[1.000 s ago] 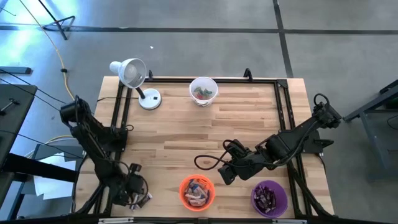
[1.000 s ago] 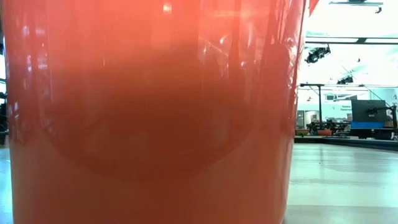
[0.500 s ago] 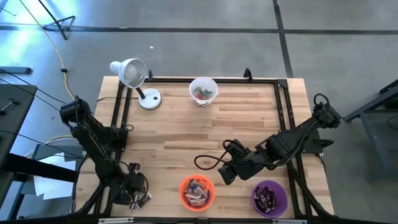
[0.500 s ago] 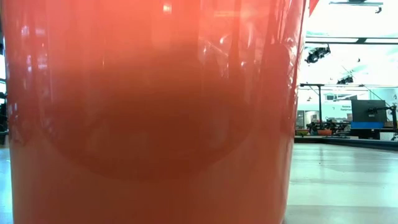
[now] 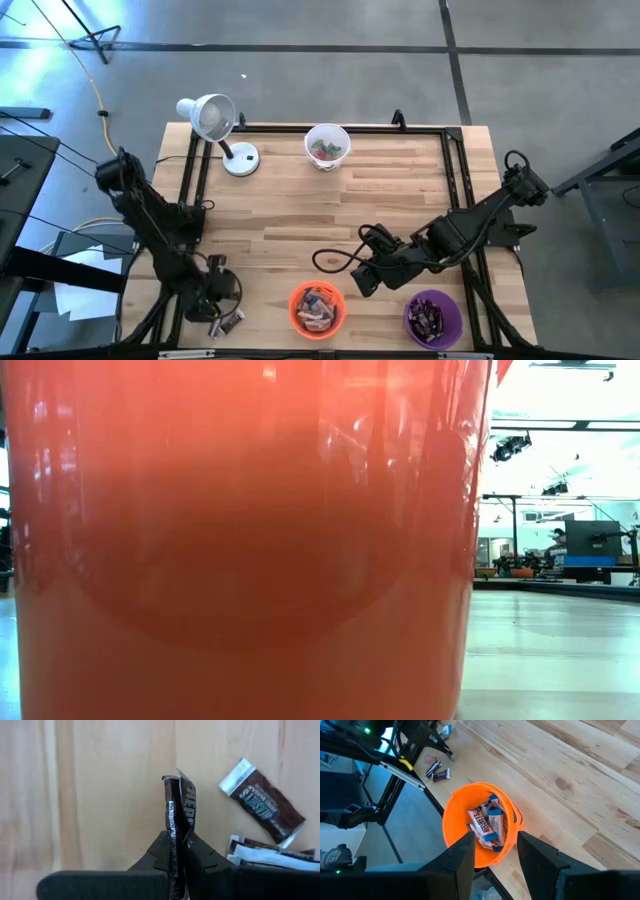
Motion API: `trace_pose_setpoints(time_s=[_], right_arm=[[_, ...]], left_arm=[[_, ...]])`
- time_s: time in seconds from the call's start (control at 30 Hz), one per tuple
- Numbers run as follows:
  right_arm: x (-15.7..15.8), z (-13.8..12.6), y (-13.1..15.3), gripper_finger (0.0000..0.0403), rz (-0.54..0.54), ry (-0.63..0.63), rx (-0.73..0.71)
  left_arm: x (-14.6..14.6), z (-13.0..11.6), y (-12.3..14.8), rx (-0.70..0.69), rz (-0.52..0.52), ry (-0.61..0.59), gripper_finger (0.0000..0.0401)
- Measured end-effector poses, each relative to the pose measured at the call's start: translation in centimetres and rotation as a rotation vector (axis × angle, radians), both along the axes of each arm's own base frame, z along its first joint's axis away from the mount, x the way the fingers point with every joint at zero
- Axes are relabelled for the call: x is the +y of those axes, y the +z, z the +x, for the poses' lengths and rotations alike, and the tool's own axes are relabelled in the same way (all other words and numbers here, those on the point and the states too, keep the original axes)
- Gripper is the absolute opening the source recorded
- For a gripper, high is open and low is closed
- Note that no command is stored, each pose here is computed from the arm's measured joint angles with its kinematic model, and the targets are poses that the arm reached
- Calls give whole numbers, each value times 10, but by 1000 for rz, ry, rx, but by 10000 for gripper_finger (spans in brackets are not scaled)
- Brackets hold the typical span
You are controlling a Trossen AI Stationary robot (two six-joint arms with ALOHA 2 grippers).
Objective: Organize candy in baskets
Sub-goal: Put the dark brown chocolate bar into the dark purple bucket
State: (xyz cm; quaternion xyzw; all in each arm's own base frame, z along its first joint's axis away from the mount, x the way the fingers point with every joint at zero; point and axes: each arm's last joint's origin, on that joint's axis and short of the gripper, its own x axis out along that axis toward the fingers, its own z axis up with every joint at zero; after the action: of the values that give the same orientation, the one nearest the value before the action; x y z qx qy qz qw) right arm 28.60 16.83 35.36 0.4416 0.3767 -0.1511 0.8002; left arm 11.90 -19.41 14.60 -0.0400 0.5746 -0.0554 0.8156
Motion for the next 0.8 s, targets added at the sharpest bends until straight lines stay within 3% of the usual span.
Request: trace_pose_setpoints(time_s=[0.33, 0.6, 0.8], right_arm=[[0, 0, 0, 142, 0, 0, 0], [0, 0, 0, 142, 0, 0, 0], [0, 0, 0, 142, -7, -6, -3]], left_arm=[[17, 19, 28, -89, -150, 129, 6], [24, 41, 64, -364, -362, 242, 6], [28, 56, 100, -569, -305, 245, 6]])
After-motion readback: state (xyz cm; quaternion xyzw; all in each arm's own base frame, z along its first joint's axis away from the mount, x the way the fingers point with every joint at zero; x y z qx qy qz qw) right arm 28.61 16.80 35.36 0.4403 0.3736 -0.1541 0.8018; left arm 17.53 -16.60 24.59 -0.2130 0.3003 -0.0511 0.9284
